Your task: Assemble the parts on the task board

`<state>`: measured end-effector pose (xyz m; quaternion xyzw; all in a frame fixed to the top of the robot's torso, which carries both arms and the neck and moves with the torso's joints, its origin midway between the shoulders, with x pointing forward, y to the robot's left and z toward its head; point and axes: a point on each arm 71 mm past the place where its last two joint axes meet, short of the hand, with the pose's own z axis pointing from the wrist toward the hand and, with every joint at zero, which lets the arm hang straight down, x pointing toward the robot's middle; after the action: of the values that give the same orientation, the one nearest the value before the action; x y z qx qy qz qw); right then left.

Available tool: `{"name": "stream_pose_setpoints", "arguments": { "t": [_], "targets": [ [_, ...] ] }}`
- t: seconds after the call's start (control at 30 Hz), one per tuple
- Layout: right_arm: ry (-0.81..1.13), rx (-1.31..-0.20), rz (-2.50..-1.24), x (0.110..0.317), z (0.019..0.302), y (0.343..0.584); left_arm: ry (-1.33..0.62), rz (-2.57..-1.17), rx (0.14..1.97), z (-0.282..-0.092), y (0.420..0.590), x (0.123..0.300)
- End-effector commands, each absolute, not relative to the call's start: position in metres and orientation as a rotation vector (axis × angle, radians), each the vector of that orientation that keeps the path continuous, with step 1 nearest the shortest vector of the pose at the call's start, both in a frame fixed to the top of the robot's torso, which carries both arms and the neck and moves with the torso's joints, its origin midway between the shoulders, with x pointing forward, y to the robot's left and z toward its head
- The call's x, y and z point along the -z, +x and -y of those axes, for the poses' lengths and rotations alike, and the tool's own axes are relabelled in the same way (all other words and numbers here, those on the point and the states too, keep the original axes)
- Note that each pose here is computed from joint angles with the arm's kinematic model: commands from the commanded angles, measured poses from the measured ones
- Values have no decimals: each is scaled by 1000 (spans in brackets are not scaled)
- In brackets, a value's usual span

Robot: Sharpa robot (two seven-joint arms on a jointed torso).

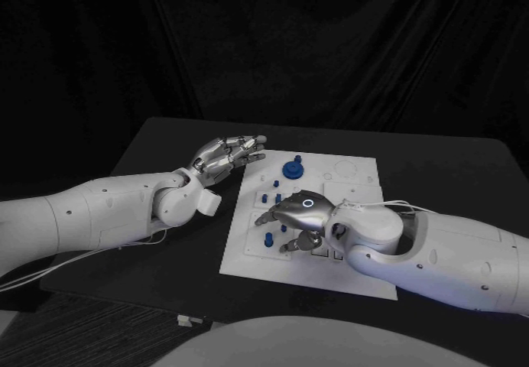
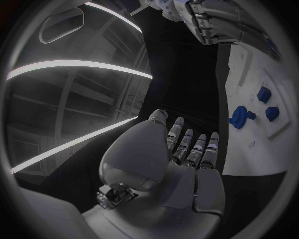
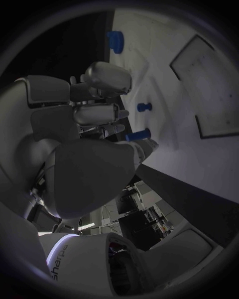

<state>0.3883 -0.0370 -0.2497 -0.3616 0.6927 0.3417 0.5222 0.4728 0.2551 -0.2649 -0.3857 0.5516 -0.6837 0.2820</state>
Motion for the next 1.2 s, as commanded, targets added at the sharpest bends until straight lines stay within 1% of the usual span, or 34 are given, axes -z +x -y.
{"name": "stream_pose_setpoints", "arguments": {
  "t": [0.03,0.17,0.27,0.3,0.37,0.43,0.5,0.6,0.67,0.77,0.83,0.9,0.97,1.03,1.2],
  "targets": [
    [-814,-868,-1508,224,44,394,-1034,-1460,1850,-255,472,264],
    [-802,-885,-1399,193,62,405,-1035,-1460,1845,-256,472,264],
    [-782,-881,-1356,172,80,412,-1035,-1459,1841,-256,473,264],
    [-763,-889,-1359,165,88,415,-1035,-1459,1840,-256,473,264],
    [-728,-904,-1394,157,101,420,-1034,-1457,1838,-256,473,264],
    [-625,-911,-1491,148,127,430,-1034,-1454,1837,-256,473,264],
    [-529,-890,-1566,144,149,439,-1035,-1457,1837,-255,472,264],
    [-422,-845,-1663,144,175,447,-1036,-1460,1839,-255,471,264],
    [-333,-790,-1755,148,194,452,-1037,-1461,1841,-254,471,264],
    [-238,-667,-1902,156,215,457,-1037,-1463,1842,-253,471,264],
    [-193,-560,-2019,165,226,458,-1037,-1465,1843,-252,471,264],
    [-166,-464,-2128,174,234,457,-1036,-1466,1847,-251,471,264],
    [-147,-393,-2203,182,240,455,-1036,-1466,1852,-250,470,264],
    [-132,-354,-2241,188,242,454,-1036,-1467,1856,-249,470,264],
    [-102,-316,-2268,197,240,452,-1037,-1471,1858,-248,469,264]
  ]
}}
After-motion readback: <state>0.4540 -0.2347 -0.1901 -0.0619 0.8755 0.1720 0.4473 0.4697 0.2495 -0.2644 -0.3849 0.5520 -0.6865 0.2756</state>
